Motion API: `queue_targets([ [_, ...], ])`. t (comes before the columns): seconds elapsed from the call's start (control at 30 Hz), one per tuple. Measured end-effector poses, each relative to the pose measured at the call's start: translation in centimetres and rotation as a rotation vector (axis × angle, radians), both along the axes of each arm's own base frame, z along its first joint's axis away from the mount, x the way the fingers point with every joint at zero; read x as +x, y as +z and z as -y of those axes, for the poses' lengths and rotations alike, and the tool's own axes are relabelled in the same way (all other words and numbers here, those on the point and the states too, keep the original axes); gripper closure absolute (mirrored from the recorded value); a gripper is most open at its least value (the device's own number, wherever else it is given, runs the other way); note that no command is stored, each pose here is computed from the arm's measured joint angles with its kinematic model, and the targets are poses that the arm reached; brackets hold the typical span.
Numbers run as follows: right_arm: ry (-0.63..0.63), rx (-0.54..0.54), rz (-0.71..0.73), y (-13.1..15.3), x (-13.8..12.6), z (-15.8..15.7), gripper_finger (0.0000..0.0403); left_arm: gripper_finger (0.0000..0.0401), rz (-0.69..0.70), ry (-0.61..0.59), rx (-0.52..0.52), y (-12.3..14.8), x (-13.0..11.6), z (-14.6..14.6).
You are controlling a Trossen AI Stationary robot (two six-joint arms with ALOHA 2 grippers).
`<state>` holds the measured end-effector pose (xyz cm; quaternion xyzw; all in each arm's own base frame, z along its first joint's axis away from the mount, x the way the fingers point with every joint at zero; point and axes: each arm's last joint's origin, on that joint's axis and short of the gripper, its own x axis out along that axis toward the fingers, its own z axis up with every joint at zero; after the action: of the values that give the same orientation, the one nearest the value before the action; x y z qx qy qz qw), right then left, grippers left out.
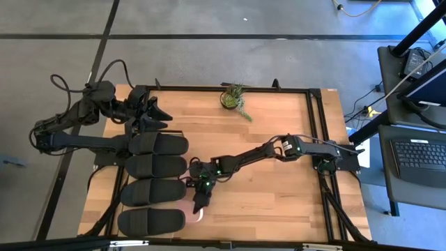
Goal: Pick and place slides into the shelf
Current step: Put the pink slipper under the shelf
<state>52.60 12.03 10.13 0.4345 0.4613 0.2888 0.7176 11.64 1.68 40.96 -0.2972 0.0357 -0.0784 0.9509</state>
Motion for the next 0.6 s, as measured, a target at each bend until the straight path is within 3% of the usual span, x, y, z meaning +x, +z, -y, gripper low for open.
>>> queue_targets([
  [0.6, -0.07, -0.238, 0.092, 0.64, -0.29, 0.39, 0.0215, 0.0203, -0.007, 0.0, 0.004, -0.07, -0.01, 0.0],
])
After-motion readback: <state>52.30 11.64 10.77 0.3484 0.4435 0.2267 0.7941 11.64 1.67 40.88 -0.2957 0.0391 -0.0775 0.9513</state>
